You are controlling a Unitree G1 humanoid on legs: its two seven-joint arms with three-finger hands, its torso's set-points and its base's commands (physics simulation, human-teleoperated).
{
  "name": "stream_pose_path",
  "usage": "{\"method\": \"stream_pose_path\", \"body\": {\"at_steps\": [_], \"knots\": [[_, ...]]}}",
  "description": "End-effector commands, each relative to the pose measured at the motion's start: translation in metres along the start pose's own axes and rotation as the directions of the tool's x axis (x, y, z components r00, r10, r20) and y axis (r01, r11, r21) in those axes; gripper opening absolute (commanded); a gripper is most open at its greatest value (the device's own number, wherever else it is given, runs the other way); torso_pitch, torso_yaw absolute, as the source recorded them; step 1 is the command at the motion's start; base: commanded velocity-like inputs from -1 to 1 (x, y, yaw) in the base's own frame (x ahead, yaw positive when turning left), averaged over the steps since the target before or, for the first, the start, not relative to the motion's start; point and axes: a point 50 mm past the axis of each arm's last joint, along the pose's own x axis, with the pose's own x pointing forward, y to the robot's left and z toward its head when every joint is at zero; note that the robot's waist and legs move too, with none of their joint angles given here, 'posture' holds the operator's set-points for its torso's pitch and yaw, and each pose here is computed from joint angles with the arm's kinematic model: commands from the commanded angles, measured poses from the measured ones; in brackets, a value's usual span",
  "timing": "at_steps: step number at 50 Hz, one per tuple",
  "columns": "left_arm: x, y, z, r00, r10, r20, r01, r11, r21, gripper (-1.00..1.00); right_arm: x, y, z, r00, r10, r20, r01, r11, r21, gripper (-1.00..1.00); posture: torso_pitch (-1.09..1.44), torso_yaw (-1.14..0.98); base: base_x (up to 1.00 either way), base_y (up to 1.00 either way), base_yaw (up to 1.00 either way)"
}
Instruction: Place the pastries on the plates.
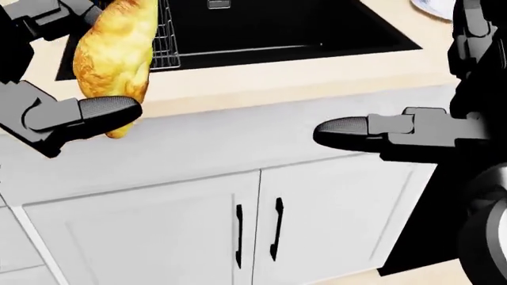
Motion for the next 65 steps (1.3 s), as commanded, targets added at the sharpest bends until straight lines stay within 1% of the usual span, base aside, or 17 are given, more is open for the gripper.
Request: {"method": "stream_pose_path", "body": {"at_steps": [1, 10, 18, 19, 20, 21, 25, 29, 32, 42, 47, 52, 57, 65], "knots": [[0.0001, 0.0079, 0.0172, 0.995, 0.04, 0.089, -0.042, 0.999, 0.021, -1.0, -0.0011, 0.0015, 0.0161, 0.995, 0.006, 0.097, -0.007, 1.0, 0.009, 1.0, -0.12, 0.0, 0.16, -1.0, 0.0], [-0.0005, 0.007, 0.014, 0.996, 0.04, 0.081, -0.042, 0.999, 0.026, -1.0, -0.0015, -0.0003, 0.0166, 0.994, -0.004, 0.107, 0.002, 1.0, 0.014, 1.0, -0.12, 0.0, 0.27, -0.9, 0.0], [-0.0014, 0.0073, 0.0124, 0.996, 0.045, 0.081, -0.047, 0.999, 0.025, -1.0, -0.0006, 0.0005, 0.0167, 0.994, -0.009, 0.105, 0.006, 1.0, 0.021, 1.0, -0.12, 0.0, 0.46, -0.41, 0.0], [-0.0017, 0.0074, 0.0123, 0.996, 0.045, 0.081, -0.047, 0.999, 0.025, -1.0, -0.0006, 0.0005, 0.0167, 0.995, -0.01, 0.099, 0.007, 0.999, 0.032, 1.0, -0.12, 0.0, 0.16, -0.02, 0.0], [-0.002, 0.0074, 0.0125, 0.996, 0.046, 0.081, -0.048, 0.999, 0.025, -1.0, -0.0007, 0.0005, 0.0167, 0.995, -0.009, 0.099, 0.007, 1.0, 0.021, 1.0, -0.12, 0.0, 0.0, 0.0, 0.0], [-0.0024, 0.0072, 0.0128, 0.996, 0.044, 0.082, -0.047, 0.999, 0.027, -1.0, -0.0009, 0.0005, 0.0172, 0.995, -0.008, 0.099, 0.005, 1.0, 0.028, 1.0, -0.12, 0.0, 0.0, 0.0, 0.0], [-0.0025, 0.008, 0.0155, 0.995, 0.045, 0.086, -0.047, 0.999, 0.026, -1.0, -0.0015, 0.0012, 0.0186, 0.994, -0.008, 0.106, 0.006, 1.0, 0.017, 1.0, -0.12, 0.0, 0.0, 0.0, 0.0], [-0.002, 0.0076, 0.0165, 0.995, 0.04, 0.087, -0.043, 0.999, 0.029, -1.0, -0.002, 0.0003, 0.0203, 0.994, -0.007, 0.111, 0.004, 1.0, 0.029, 1.0, -0.12, 0.0, 0.0, 0.0, 0.0], [-0.0012, 0.0079, 0.0173, 0.995, 0.042, 0.089, -0.044, 0.999, 0.028, -1.0, 0.0006, 0.0011, 0.0208, 0.993, -0.001, 0.116, -0.001, 1.0, 0.023, 1.0, -0.12, 0.0, 0.0, 0.0, 0.0], [-0.0028, 0.0078, 0.0143, 0.996, 0.037, 0.083, -0.04, 0.999, 0.029, -1.0, -0.0016, 0.002, 0.0213, 0.993, 0.007, 0.118, -0.01, 1.0, 0.018, 1.0, -0.12, 0.0, 0.17, -0.16, 0.0], [-0.0045, 0.0084, 0.0184, 0.995, 0.042, 0.089, -0.044, 0.999, 0.031, -1.0, -0.0025, -0.0007, 0.0209, 0.994, -0.015, 0.107, 0.012, 1.0, 0.028, 1.0, -0.12, 0.0, 0.05, -0.03, 0.0], [-0.0041, 0.0069, 0.0188, 0.995, 0.035, 0.089, -0.037, 0.999, 0.031, -1.0, -0.0021, 0.0001, 0.0236, 0.992, -0.01, 0.122, 0.007, 1.0, 0.02, 1.0, -0.12, 0.0, 0.0, 0.0, 0.0], [-0.0034, 0.0077, 0.0197, 0.995, 0.037, 0.089, -0.04, 0.999, 0.032, -1.0, 0.0005, -0.0005, 0.0237, 0.993, -0.017, 0.118, 0.013, 0.999, 0.032, 1.0, -0.12, 0.0, 0.0, 0.0, 0.0], [-0.0024, 0.0068, 0.0195, 0.995, 0.036, 0.091, -0.039, 0.999, 0.03, -1.0, 0.0004, 0.0002, 0.023, 0.994, -0.011, 0.113, 0.009, 1.0, 0.02, 1.0, -0.12, 0.0, 0.0, -0.13, 0.0]]}}
